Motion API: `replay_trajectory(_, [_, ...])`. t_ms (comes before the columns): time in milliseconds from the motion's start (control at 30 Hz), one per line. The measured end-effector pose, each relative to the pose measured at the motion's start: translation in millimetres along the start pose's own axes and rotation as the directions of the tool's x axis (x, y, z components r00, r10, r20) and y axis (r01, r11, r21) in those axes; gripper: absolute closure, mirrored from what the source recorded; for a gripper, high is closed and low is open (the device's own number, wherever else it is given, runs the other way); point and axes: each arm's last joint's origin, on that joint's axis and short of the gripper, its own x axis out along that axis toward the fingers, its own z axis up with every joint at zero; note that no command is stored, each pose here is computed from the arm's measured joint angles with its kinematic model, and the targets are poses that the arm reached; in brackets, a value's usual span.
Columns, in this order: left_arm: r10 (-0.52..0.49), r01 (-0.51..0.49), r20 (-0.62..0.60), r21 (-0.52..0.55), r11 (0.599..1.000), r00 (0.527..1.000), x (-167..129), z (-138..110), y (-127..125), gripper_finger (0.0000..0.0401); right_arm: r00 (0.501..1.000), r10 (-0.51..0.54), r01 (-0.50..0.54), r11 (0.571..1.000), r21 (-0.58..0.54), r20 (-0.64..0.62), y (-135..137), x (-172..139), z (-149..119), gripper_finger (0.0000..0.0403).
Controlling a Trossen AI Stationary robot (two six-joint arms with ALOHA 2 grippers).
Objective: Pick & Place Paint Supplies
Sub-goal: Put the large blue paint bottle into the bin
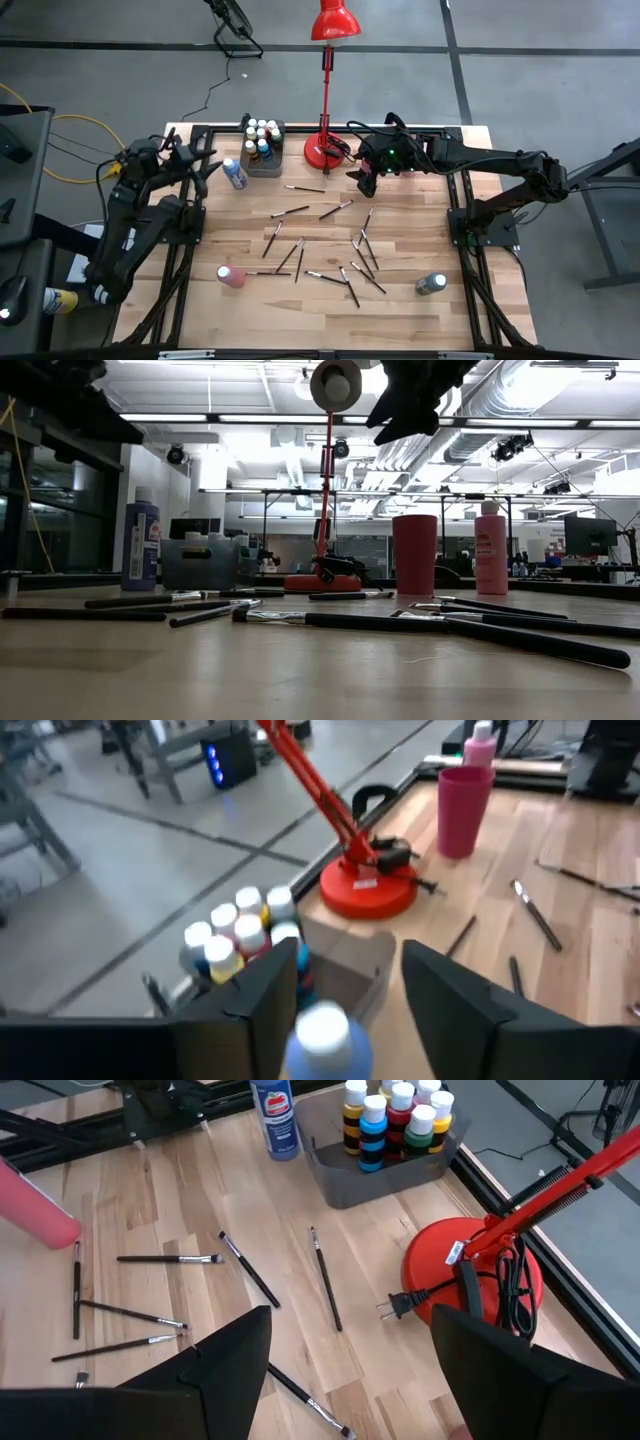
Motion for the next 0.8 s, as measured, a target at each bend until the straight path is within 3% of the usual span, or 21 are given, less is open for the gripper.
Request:
replay_trajectory(200, [0.030,-0.046,-0.172,-0.093,0.995,0.985,-2,-17,-4,0.0131,1.000,0.000,0.000,1.000,0.000,0.000,0,0,0,0.0135])
replay_trajectory(300, [0.025,-0.045,-0.183,-0.107,0.993,0.983,3,-21,-3,0.0105,1.000,0.000,0.000,1.000,-0.001,0.001,0,0,0,0.0135])
replay_trajectory(800, [0.039,-0.073,-0.181,-0.186,0.980,0.983,25,-38,6,0.0122,1.000,0.000,0.000,1.000,0.001,0.001,0,0,0,0.0135])
